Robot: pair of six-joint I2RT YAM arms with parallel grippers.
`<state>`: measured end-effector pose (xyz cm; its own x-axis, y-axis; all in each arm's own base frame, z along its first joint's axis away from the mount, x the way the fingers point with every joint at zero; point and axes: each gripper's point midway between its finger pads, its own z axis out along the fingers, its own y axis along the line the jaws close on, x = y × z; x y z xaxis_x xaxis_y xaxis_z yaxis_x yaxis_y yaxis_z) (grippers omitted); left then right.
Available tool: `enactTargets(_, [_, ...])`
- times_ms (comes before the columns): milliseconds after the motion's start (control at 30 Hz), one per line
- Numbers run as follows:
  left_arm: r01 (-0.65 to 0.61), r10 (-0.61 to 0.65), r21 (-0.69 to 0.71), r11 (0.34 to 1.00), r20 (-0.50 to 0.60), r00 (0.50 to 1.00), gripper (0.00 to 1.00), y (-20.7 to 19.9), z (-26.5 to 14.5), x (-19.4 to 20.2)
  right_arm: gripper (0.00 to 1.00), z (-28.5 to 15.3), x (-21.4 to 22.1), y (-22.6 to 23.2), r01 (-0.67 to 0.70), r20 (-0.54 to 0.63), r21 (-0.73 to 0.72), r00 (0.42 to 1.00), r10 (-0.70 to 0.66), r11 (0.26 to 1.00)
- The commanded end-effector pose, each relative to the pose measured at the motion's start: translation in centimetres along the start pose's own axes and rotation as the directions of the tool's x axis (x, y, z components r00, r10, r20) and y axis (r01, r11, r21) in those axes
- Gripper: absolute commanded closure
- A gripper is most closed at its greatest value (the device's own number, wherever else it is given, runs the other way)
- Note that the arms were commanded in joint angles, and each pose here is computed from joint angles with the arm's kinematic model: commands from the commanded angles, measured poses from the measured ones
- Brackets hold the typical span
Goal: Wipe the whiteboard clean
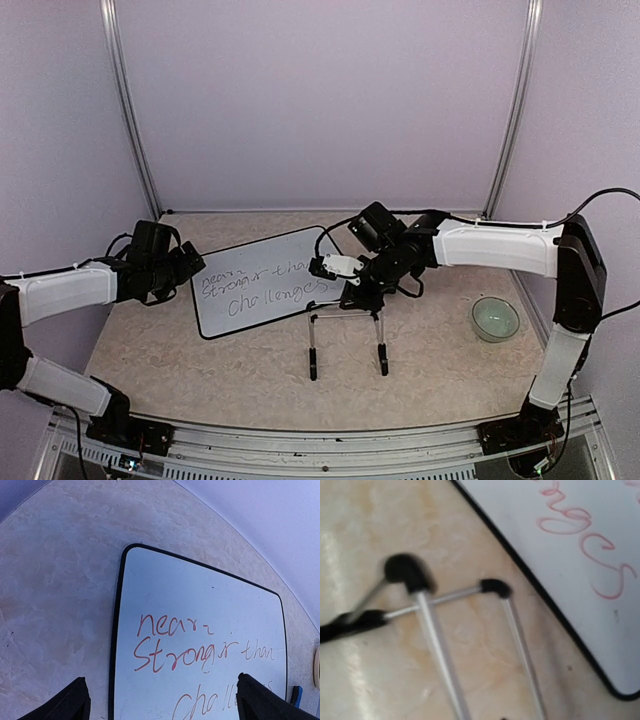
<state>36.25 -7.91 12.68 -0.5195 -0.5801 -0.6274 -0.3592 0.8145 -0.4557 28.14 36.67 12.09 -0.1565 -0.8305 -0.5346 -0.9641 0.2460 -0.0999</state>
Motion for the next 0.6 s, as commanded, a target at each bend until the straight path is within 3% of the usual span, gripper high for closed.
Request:
enactTargets(0, [0.006,-0.006,0.017,1.000,-0.013,1.000,0.01,-0.1,-0.3,0.5,0.92,-1.1,-1.4,1.6,0.046,0.033,-0.072,0.999,-0.043,0.996])
enactTargets(67, [0.010,-0.009,0.019,1.000,-0.016,1.000,0.01,-0.1,-0.2,0.6,1.00,-1.4,-1.5,1.9,0.050,0.033,-0.089,0.998,-0.048,0.995])
enactTargets(267, [0.010,-0.010,0.024,1.000,-0.015,1.000,0.01,-0.2,-0.5,0.6,1.00,-4.3,-3.3,1.5,0.050,0.097,-0.053,0.994,-0.045,0.997])
enactTargets(400, [0.010,-0.009,0.021,1.000,-0.004,1.000,0.01,-0.2,-0.8,0.2,1.00,-7.9,-4.7,-2.5,0.006,0.143,0.179,0.989,-0.032,0.984])
enactTargets(567, [0.010,-0.010,0.019,1.000,0.003,1.000,0.01,-0.2,-1.1,0.0,1.00,-11.3,-2.9,-10.1,-0.157,0.147,0.430,0.984,0.103,0.889])
